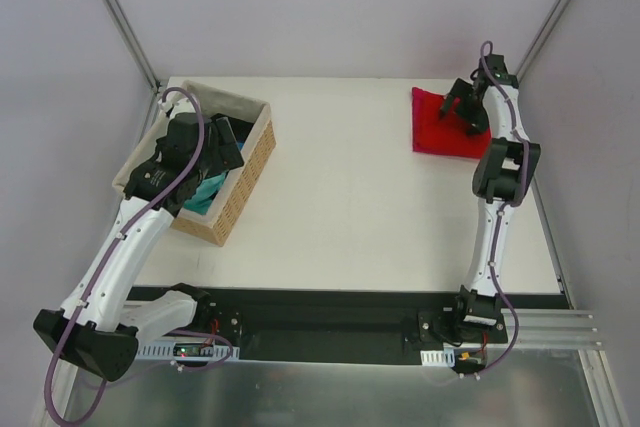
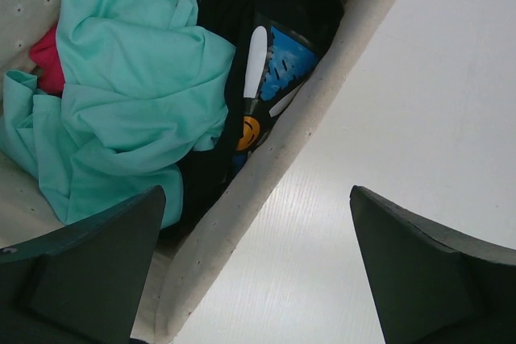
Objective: Fold and stack the t-shirts
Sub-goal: Put the neatly folded tshirt into the corner of the board with the right arm
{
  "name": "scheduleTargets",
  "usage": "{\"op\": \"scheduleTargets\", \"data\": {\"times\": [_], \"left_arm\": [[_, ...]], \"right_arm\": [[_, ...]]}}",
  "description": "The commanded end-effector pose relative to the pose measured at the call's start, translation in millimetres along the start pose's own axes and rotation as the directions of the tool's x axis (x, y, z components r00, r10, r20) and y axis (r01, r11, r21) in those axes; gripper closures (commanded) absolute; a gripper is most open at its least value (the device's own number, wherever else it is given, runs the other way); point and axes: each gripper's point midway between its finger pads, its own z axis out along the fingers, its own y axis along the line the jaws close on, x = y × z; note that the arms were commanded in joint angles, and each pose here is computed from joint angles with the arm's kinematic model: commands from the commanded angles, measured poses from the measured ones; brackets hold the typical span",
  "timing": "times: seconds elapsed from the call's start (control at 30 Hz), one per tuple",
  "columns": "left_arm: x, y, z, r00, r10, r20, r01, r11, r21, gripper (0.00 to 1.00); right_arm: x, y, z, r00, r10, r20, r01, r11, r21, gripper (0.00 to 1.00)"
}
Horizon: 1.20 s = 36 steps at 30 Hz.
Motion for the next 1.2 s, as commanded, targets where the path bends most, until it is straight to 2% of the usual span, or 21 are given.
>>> {"op": "scheduleTargets", "data": {"times": [0.0, 0.1, 0.13, 0.2, 0.23, 0.27, 0.37, 0.4, 0.47, 0.6, 0.8, 1.03, 1.17], "left_arm": [[-14, -2, -4, 0.999, -0.001, 0.035, 0.000, 1.000, 0.027, 0.01], [-15, -4, -7, 0.999, -0.006, 0.036, 0.005, 0.999, 0.040, 0.01], [-16, -4, -10, 0.999, -0.012, 0.042, 0.010, 0.999, 0.049, 0.01], [-16, -5, -13, 0.999, -0.017, 0.046, 0.014, 0.998, 0.061, 0.01], [-19, -6, -17, 0.998, -0.025, 0.057, 0.021, 0.997, 0.073, 0.01], [-19, -7, -20, 0.998, -0.029, 0.058, 0.024, 0.996, 0.084, 0.01], [-19, -11, -28, 0.997, -0.045, 0.065, 0.037, 0.992, 0.124, 0.01], [-20, -12, -30, 0.997, -0.050, 0.066, 0.041, 0.990, 0.133, 0.01], [-18, -13, -34, 0.996, -0.062, 0.064, 0.052, 0.987, 0.150, 0.01], [-10, -17, -34, 0.996, -0.076, 0.035, 0.068, 0.982, 0.178, 0.01], [-9, -21, -37, 0.995, -0.094, 0.027, 0.087, 0.976, 0.200, 0.01], [-7, -22, -36, 0.995, -0.098, 0.019, 0.092, 0.975, 0.201, 0.01], [-8, -20, -34, 0.995, -0.092, 0.023, 0.086, 0.978, 0.191, 0.01]], "right_arm": [[-42, -4, -31, 0.990, -0.015, 0.137, 0.020, 0.999, -0.036, 0.03], [-41, 4, -52, 0.988, -0.014, 0.157, 0.026, 0.997, -0.073, 0.03], [-49, 17, -83, 0.978, -0.024, 0.207, 0.045, 0.994, -0.097, 0.03], [-49, 27, -110, 0.967, -0.052, 0.247, 0.076, 0.993, -0.088, 0.03], [-48, 46, -146, 0.949, -0.097, 0.302, 0.131, 0.987, -0.097, 0.03], [-45, 54, -162, 0.941, -0.111, 0.320, 0.148, 0.984, -0.095, 0.03], [-17, 90, -222, 0.920, -0.138, 0.366, 0.210, 0.964, -0.164, 0.03], [-3, 110, -232, 0.914, -0.154, 0.374, 0.243, 0.949, -0.201, 0.03], [26, 121, -244, 0.917, -0.170, 0.362, 0.265, 0.936, -0.232, 0.03], [85, 154, -227, 0.924, -0.266, 0.276, 0.339, 0.902, -0.267, 0.03], [139, 164, -176, 0.924, -0.354, 0.148, 0.381, 0.886, -0.264, 0.03], [173, 164, -121, 0.925, -0.380, 0.010, 0.369, 0.891, -0.262, 0.03], [180, 142, -100, 0.930, -0.367, -0.016, 0.359, 0.918, -0.168, 0.03]]}}
